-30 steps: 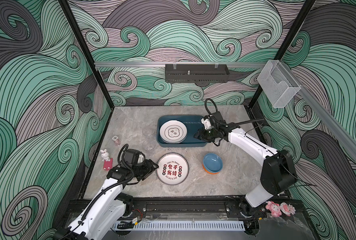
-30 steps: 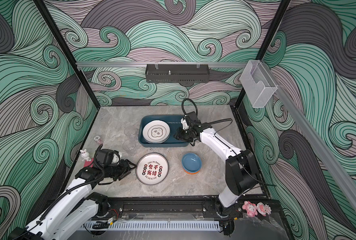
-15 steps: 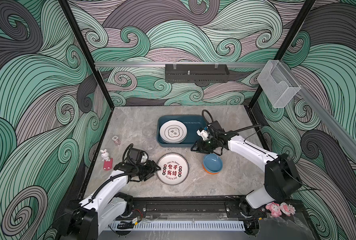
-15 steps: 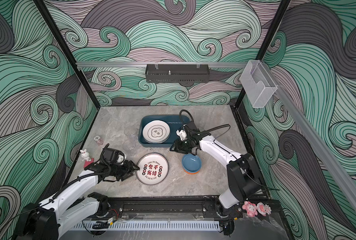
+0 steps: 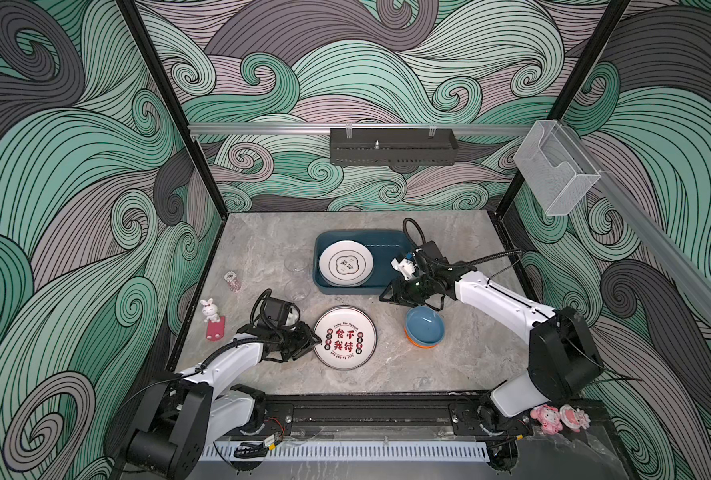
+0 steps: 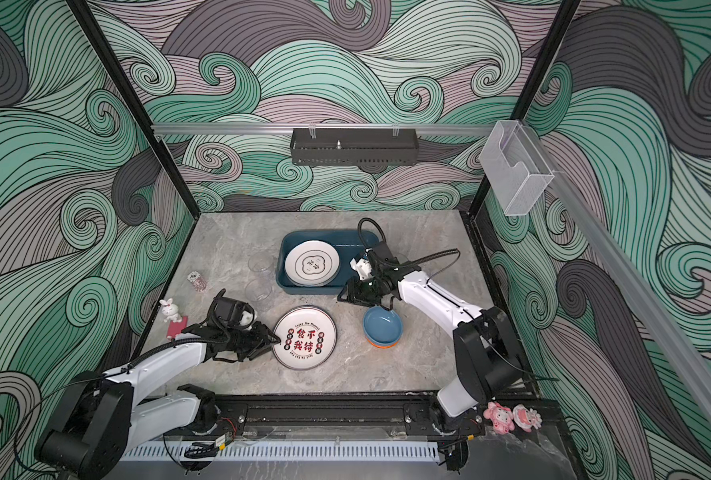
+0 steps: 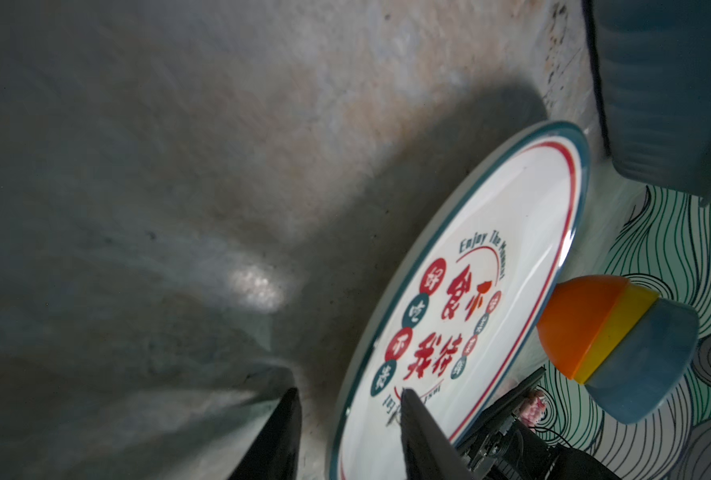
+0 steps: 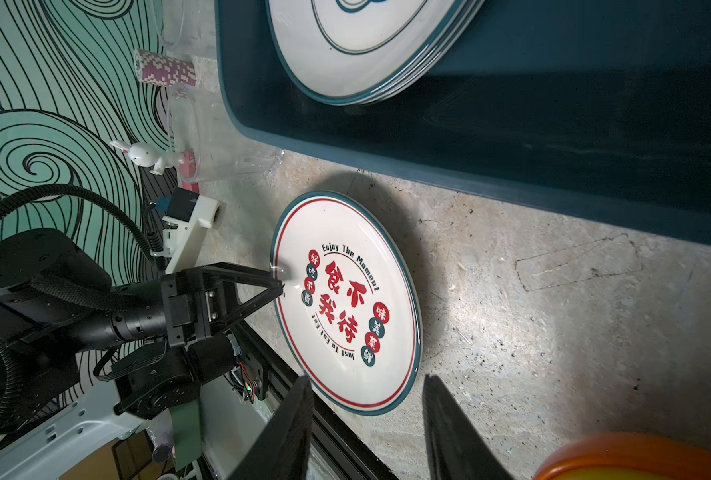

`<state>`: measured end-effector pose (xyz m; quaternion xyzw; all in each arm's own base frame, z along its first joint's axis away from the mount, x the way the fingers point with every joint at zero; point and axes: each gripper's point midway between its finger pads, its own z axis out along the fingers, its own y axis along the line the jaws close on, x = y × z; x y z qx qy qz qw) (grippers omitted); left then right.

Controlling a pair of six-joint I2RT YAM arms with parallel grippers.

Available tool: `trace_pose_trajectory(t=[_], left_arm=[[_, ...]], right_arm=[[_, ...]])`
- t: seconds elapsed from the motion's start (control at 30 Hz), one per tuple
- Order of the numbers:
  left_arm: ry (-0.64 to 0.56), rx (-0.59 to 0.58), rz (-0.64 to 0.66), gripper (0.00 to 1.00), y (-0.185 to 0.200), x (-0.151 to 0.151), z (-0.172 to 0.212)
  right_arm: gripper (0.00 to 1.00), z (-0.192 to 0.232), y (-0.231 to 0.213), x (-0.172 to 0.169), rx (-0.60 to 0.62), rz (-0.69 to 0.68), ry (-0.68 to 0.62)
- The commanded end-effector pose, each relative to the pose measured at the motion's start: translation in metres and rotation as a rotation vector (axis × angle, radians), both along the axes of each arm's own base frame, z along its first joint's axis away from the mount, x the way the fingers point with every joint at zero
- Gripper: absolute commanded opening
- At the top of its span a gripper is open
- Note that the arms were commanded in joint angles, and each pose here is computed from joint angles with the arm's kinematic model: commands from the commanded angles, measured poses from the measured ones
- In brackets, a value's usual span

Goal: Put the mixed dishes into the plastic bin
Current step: 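Withdraw the right gripper from the bin toward the red-text plate, then grip the red-text plate rim with the right gripper while left tilts it up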

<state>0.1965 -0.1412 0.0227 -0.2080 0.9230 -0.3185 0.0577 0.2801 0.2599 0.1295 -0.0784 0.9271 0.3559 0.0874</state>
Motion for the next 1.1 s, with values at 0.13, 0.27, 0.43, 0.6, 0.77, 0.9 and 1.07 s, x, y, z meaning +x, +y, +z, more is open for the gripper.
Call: trace_pose_trajectory(t=[0.13, 0.27, 0.43, 0.6, 0.77, 0.9, 1.07], left_arm=[[-0.012, -0.007, -0.014, 0.31, -0.003, 0.009, -0.008], [0.006, -0.006, -0.022, 0.23, -0.004, 0.007, -0.012], [-0.001, -0.012, -0.032, 0.14, -0.005, 0.006, -0.010], [-0.033, -0.015, -0.040, 0.07, -0.004, 0.004, 0.002], [-0.087, -0.018, -0.040, 0.02, -0.001, 0.000, 0.021], [-0.143, -0.032, -0.030, 0.00, 0.000, -0.001, 0.039], [-0.195, -0.054, -0.013, 0.00, -0.001, 0.001, 0.064]], right_arm=[[0.44, 0.010, 0.004, 0.003, 0.018, 0.021, -0.035], [0.44, 0.008, 0.004, 0.004, 0.012, 0.018, -0.033], [0.44, 0.005, 0.003, 0.003, 0.007, 0.016, -0.027], [0.44, 0.005, 0.003, 0.004, 0.005, 0.012, -0.028], [0.44, 0.009, 0.005, 0.005, 0.016, 0.010, -0.033], [0.44, 0.013, 0.006, 0.004, 0.021, 0.011, -0.036], [0.44, 0.019, 0.008, 0.004, 0.035, 0.012, -0.039]])
